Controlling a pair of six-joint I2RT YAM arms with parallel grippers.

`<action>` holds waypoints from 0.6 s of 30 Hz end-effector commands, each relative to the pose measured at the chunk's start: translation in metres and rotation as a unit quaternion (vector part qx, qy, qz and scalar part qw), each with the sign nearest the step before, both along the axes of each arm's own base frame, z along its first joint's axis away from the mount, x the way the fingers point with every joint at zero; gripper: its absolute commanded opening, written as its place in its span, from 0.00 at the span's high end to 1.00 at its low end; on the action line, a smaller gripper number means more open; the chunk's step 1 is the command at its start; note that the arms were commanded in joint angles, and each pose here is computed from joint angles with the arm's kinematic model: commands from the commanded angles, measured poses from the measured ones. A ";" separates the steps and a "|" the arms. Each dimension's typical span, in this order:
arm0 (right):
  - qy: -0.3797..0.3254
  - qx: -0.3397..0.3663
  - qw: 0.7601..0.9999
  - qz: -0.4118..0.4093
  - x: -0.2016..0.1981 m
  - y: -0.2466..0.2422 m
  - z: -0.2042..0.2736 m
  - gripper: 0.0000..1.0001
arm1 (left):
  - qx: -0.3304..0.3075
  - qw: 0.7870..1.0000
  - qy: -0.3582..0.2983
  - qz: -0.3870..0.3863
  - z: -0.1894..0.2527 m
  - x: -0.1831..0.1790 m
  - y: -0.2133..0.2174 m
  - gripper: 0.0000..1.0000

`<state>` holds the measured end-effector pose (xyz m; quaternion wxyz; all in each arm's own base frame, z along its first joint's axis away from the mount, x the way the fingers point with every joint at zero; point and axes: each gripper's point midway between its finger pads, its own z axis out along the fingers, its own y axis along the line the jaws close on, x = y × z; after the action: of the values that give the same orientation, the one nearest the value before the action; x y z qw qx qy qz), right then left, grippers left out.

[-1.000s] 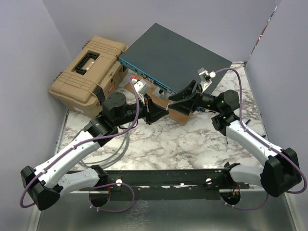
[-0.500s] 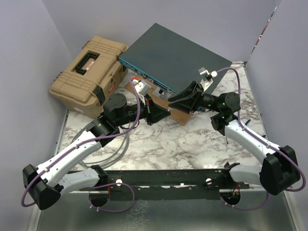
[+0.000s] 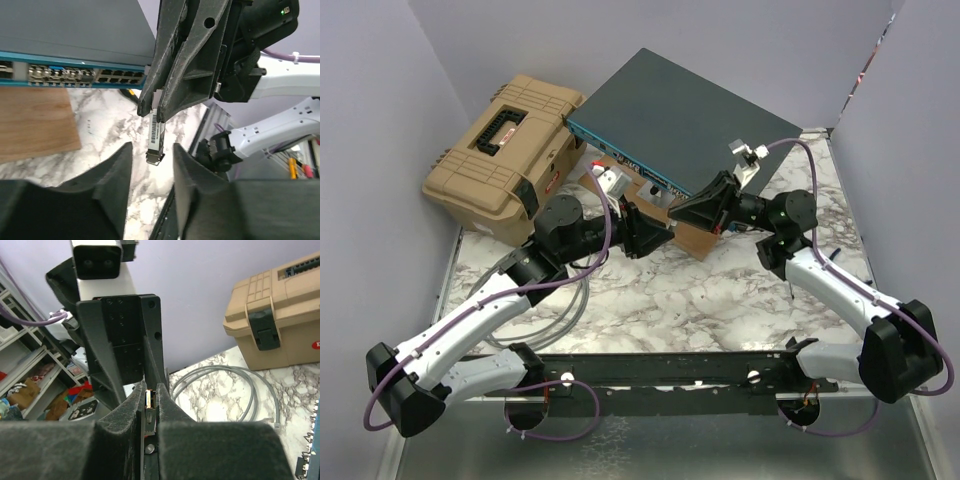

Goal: Insert the plug into the switch port
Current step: Pick up the connector from the center of the board.

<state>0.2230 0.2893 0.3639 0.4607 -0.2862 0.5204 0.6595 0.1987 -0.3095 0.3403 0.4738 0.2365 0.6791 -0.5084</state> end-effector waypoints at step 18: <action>0.291 -0.099 0.930 -0.203 0.076 0.002 0.008 1.00 | 0.003 0.972 -0.122 0.201 0.042 0.054 0.051 0.32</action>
<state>0.2807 0.2948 0.4090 0.4458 -0.1209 0.6570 0.5958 0.2406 -0.2627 0.3669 0.6162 0.1821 0.6651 -0.3804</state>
